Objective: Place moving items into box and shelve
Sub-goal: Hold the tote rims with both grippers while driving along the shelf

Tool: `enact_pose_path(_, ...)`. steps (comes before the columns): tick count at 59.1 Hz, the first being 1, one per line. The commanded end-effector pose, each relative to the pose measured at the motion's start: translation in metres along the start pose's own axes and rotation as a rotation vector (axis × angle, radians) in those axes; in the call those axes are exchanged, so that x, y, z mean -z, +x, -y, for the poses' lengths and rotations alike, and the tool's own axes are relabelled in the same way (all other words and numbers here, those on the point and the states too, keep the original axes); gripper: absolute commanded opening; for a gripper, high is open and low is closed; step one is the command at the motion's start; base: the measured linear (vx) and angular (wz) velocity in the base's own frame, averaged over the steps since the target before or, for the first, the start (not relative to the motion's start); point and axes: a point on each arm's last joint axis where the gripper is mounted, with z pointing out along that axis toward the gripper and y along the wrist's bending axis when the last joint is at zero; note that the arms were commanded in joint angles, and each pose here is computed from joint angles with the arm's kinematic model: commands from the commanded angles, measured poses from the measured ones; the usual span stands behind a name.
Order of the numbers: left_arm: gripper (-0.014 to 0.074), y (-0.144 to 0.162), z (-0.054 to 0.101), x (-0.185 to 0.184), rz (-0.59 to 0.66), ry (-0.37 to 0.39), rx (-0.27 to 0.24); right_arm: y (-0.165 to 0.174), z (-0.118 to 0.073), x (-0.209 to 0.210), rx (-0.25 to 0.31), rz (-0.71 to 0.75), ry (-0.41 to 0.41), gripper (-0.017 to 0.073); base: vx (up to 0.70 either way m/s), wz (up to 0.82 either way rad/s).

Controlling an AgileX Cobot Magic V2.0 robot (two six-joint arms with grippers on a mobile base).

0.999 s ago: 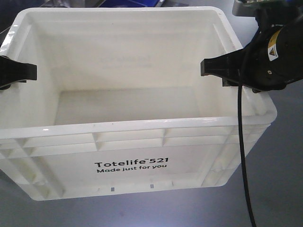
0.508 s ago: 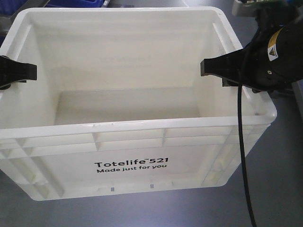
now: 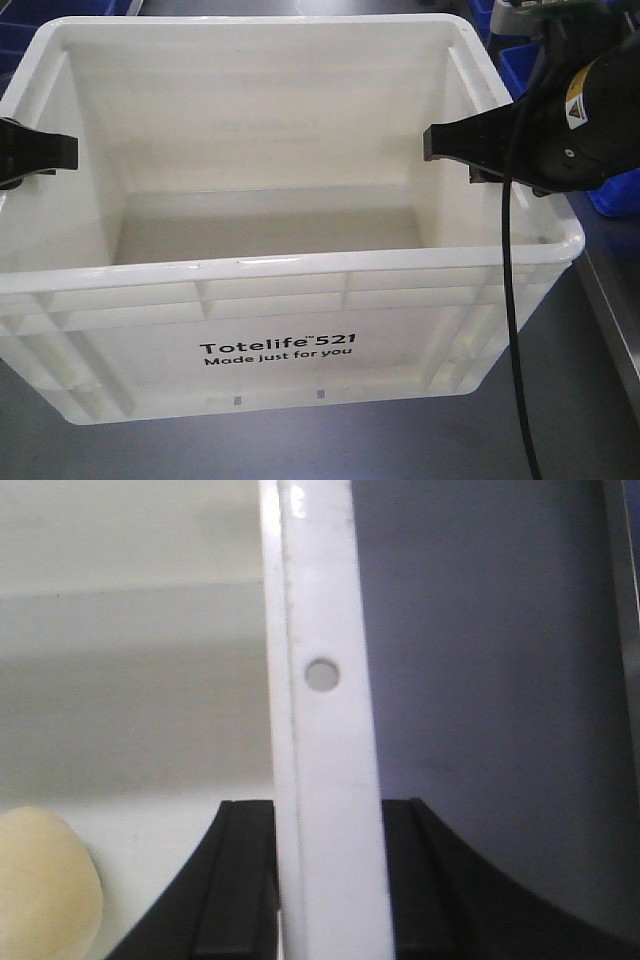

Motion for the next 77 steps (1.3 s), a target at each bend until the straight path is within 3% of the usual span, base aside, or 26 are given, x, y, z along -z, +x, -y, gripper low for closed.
enact_pose_path(1, 0.0169, -0.0198, -0.0014, 0.0222, 0.208, 0.031, -0.039, -0.0159, 0.0125, 0.0211, 0.024, 0.161, 0.041, 0.0110, 0.26, -0.31)
enact_pose_path(40, 0.0169, -0.0198, -0.0014, 0.0222, 0.208, 0.031, -0.039, -0.0159, 0.0125, 0.0211, 0.024, 0.161, 0.041, 0.0110, 0.27, -0.25)
enact_pose_path(77, 0.0169, -0.0198, -0.0014, 0.0222, 0.208, 0.031, -0.039, -0.0159, 0.0125, 0.0211, 0.024, 0.161, 0.041, 0.0110, 0.32, 0.04)
